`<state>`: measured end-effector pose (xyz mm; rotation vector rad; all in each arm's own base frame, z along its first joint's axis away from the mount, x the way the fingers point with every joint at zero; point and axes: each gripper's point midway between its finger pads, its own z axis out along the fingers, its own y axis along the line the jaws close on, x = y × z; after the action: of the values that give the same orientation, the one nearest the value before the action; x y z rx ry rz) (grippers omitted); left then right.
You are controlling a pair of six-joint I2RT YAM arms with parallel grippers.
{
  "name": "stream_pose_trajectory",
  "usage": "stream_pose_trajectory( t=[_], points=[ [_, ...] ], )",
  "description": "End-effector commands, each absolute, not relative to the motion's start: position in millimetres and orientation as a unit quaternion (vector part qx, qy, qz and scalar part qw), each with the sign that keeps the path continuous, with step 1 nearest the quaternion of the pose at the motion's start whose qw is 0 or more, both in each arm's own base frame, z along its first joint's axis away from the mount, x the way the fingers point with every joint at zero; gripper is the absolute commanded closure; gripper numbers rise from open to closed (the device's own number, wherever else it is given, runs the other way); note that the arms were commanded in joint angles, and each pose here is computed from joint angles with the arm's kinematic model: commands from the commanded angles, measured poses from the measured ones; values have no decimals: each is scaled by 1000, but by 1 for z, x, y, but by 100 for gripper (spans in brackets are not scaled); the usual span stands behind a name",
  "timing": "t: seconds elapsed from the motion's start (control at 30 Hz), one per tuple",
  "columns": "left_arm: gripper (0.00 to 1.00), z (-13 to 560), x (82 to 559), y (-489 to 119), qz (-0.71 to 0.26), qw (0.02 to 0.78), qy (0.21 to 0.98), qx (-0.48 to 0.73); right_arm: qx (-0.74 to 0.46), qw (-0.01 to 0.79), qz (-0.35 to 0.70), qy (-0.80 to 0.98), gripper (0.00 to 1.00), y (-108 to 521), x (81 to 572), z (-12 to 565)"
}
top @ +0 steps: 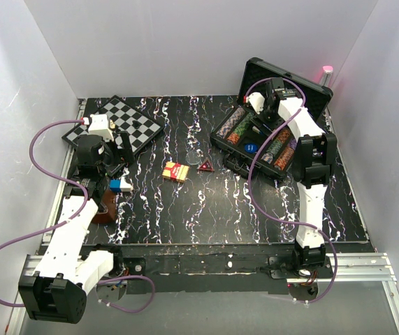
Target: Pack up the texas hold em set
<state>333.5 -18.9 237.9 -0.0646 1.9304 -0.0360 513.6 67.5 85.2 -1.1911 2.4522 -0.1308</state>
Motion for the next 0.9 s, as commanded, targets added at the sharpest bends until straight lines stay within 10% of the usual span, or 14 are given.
stream_pose_trajectory(
  t=[0.0,0.27,0.87],
  points=[
    [2,244,333,-18,-11,576,817,-25,-444,229,-31,866,74,82,528,80],
    [2,244,334,-19,-12,575,817,-24,-424,257,-57,867,41,79,542,94],
    [2,247,332,-20,-16,580,814,-21,-383,317,-114,860,13,69,560,132]
  ],
)
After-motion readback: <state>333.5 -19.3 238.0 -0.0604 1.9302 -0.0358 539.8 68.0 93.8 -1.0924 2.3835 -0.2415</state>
